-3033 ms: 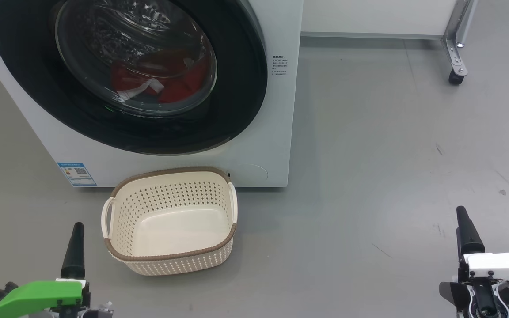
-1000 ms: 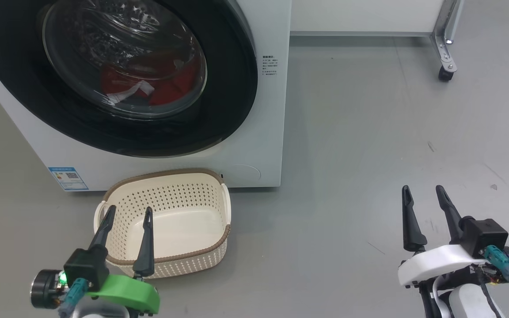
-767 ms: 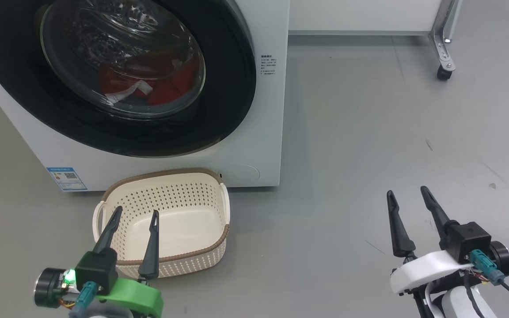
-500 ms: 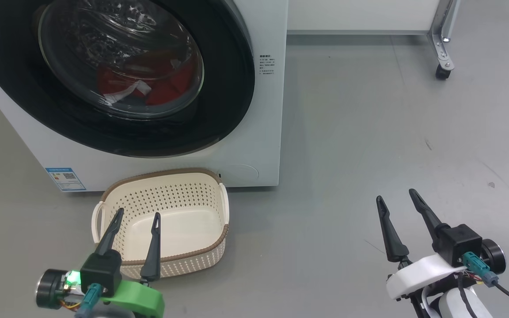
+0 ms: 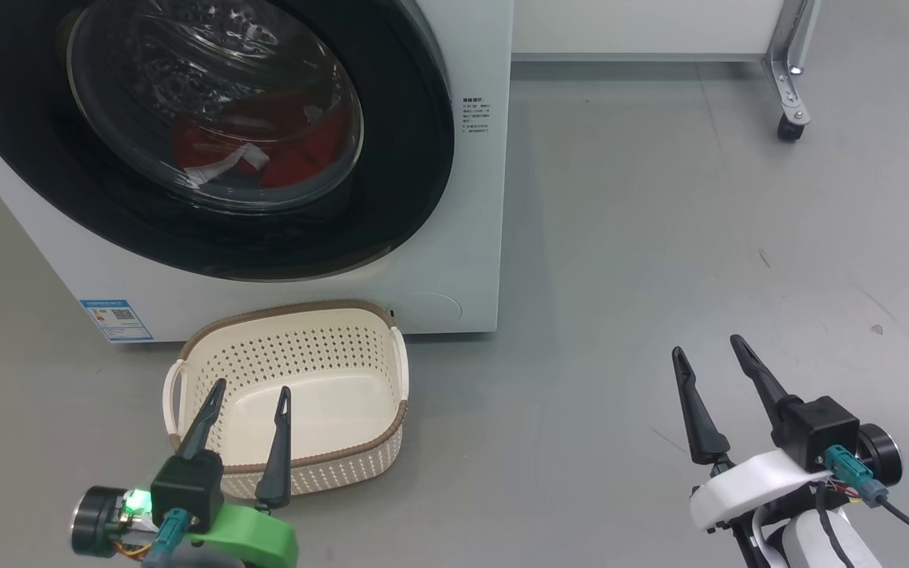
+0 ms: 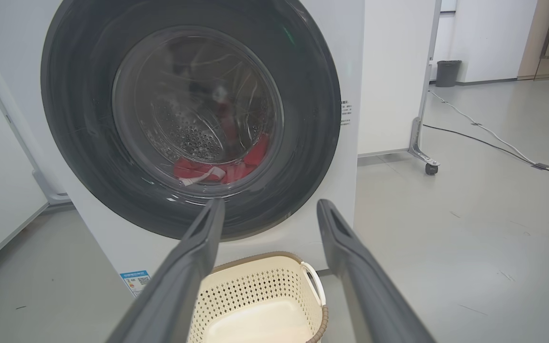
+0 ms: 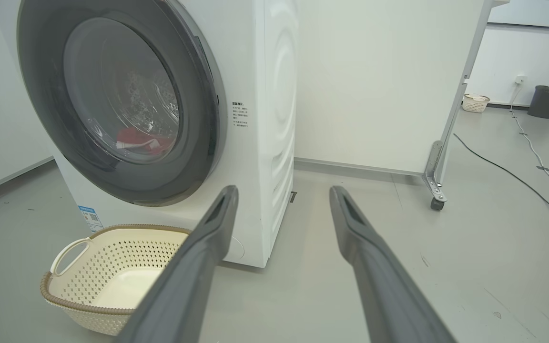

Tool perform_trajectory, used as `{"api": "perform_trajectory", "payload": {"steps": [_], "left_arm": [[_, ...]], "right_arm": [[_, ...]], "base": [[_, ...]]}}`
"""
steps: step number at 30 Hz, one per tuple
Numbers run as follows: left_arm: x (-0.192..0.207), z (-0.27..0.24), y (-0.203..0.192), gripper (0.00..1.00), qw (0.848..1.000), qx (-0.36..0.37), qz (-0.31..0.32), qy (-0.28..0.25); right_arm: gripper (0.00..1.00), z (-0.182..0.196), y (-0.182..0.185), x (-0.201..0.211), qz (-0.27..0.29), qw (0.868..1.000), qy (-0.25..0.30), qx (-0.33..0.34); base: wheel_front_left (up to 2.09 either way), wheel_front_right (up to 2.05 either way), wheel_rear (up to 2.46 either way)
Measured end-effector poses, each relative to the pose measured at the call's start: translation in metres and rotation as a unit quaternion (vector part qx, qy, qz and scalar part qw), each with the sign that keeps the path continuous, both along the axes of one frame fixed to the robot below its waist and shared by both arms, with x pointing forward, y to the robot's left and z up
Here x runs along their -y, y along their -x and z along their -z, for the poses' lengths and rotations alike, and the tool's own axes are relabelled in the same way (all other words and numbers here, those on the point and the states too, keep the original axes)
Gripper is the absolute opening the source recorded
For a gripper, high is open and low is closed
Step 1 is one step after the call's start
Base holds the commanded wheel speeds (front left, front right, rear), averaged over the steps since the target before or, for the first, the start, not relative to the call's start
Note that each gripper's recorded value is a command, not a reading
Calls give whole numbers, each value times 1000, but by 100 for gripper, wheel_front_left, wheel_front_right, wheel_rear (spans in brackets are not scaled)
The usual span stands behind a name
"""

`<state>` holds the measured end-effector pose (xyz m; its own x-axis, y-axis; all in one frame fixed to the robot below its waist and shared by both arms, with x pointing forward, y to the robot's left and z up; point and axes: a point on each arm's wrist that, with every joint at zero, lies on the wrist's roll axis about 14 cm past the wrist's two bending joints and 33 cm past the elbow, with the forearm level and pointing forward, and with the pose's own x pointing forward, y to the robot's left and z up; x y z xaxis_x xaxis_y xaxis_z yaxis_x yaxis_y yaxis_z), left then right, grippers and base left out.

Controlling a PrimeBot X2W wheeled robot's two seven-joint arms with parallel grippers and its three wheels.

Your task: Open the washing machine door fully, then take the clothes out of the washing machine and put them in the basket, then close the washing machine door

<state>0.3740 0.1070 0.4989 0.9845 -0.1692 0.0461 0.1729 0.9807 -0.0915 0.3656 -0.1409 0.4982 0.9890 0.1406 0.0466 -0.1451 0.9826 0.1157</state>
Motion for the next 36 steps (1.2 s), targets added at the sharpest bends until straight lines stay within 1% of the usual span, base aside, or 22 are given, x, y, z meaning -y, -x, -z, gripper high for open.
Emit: {"api": "perform_trajectory", "payload": {"steps": [18, 19, 20, 21, 26, 30, 35, 36], "left_arm": [[0, 8, 1, 100, 1000, -12, -1, 2], [-1, 8, 1, 100, 1000, -13, -1, 1], [-1, 8, 1, 100, 1000, -13, -1, 1], [0, 9, 1, 100, 1000, -14, -1, 1], [1, 13, 1, 100, 1000, -20, 2, 1], [0, 16, -2, 100, 1000, -25, 1, 2], [-2, 18, -10, 100, 1000, -28, -5, 8], [-2, 18, -10, 100, 1000, -28, -5, 8]], "right_arm": [[100, 6, -2, -2, -4, 1000, 1, -9], [80, 6, -2, -2, -3, 1000, 0, -10], [11, 6, -2, -2, -4, 1000, 0, -10], [0, 6, -3, -2, -3, 1000, -1, -9], [0, 3, -9, 0, 2, 1000, -6, -5], [0, -3, -20, 9, 21, 999, -45, 1], [0, -9, -40, 21, 48, 991, -124, 7], [0, -9, -40, 21, 48, 991, -124, 7]], "base": [[0, 0, 0], [0, 0, 0], [0, 0, 0], [0, 0, 0], [0, 0, 0], [0, 0, 0], [0, 0, 0], [0, 0, 0]]}}
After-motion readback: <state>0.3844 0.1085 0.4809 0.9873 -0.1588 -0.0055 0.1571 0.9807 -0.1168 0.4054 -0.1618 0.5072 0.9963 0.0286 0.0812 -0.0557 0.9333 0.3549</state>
